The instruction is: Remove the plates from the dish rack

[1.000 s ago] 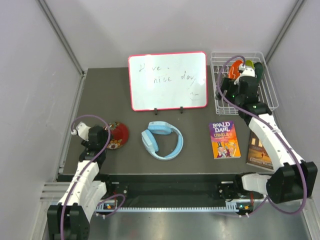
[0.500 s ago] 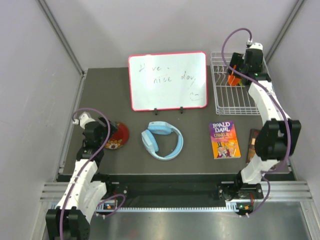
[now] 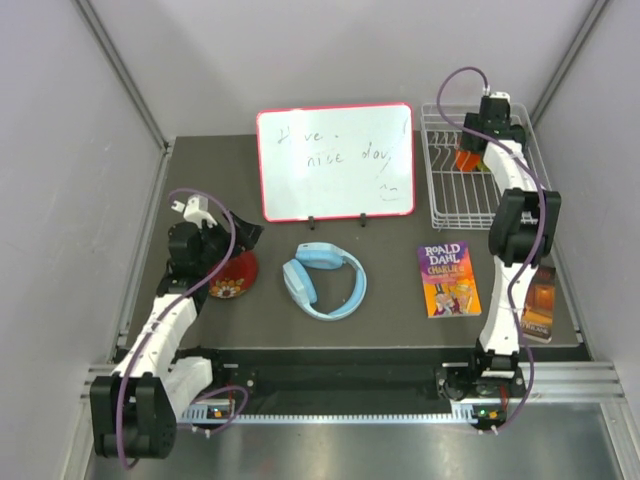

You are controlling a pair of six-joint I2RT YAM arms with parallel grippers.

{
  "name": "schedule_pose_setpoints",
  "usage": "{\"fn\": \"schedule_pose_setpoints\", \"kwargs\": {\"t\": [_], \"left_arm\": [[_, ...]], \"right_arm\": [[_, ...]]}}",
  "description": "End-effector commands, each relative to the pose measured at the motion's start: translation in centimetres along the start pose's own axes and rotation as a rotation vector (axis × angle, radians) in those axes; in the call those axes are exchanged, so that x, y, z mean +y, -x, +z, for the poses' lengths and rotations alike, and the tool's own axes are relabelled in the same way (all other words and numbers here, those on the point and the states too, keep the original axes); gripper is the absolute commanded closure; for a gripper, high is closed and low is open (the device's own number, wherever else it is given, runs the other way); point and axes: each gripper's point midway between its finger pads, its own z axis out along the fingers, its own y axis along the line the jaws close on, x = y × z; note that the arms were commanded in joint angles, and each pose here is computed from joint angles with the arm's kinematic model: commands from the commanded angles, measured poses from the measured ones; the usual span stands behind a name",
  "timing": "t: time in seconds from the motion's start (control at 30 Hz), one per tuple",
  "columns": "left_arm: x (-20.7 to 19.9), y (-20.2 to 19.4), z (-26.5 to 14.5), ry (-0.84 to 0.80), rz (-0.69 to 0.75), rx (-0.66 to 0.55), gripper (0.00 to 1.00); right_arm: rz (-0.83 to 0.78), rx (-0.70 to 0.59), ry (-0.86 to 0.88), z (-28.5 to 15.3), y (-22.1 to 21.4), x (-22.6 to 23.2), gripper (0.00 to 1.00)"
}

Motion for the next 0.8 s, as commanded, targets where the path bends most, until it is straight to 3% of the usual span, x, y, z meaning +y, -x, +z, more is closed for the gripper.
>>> {"fn": "schedule_pose_setpoints", "kwargs": {"t": [0.0,0.07,0.1,0.2,0.4,0.53,0.6,0.63,0.77], "left_arm": [[-1.9,1.9,0.6,-0.095,0.076,-0.054,0.16],[-1.4,1.5,0.9,-0.080,0.072,-0.046,0.16],[-1.3,1.4,0.9,-0.077,0.070,-0.045,0.16],[-1.2,1.3,1.0,-0.077,0.069,-0.047,0.16],[-0.9,1.1,1.0,-0.064,0.071,-0.041,0.16],[-0.6,0.7,1.1,-0.045,0.079,-0.021,0.16],[-0.4,0.6,1.1,-0.031,0.078,-0.006,0.12],[-0.4,0.4,1.2,-0.030,0.082,0.002,0.04],[-1.2,0.6,0.9,-0.060,0.093,-0.002,0.01]], "right_arm": [[-0.016,-0.091,-0.007,0.3,3.7,-0.1,0.43],[-0.027,-0.085,-0.009,0.6,3.5,-0.1,0.62],[-0.027,-0.088,-0.012,0.5,3.5,-0.2,0.77],[-0.027,-0.106,-0.019,0.1,3.6,-0.4,0.92],[-0.007,-0.213,-0.141,-2.8,6.0,-1.7,1.00],[-0.018,-0.324,-0.231,-6.1,7.6,-1.6,1.00],[0.020,-0.443,-0.212,-9.0,10.5,-1.7,1.00],[0.017,-0.449,-0.219,-9.7,10.5,-1.4,1.00],[0.014,-0.495,-0.281,-14.3,12.1,-2.1,1.00]]}}
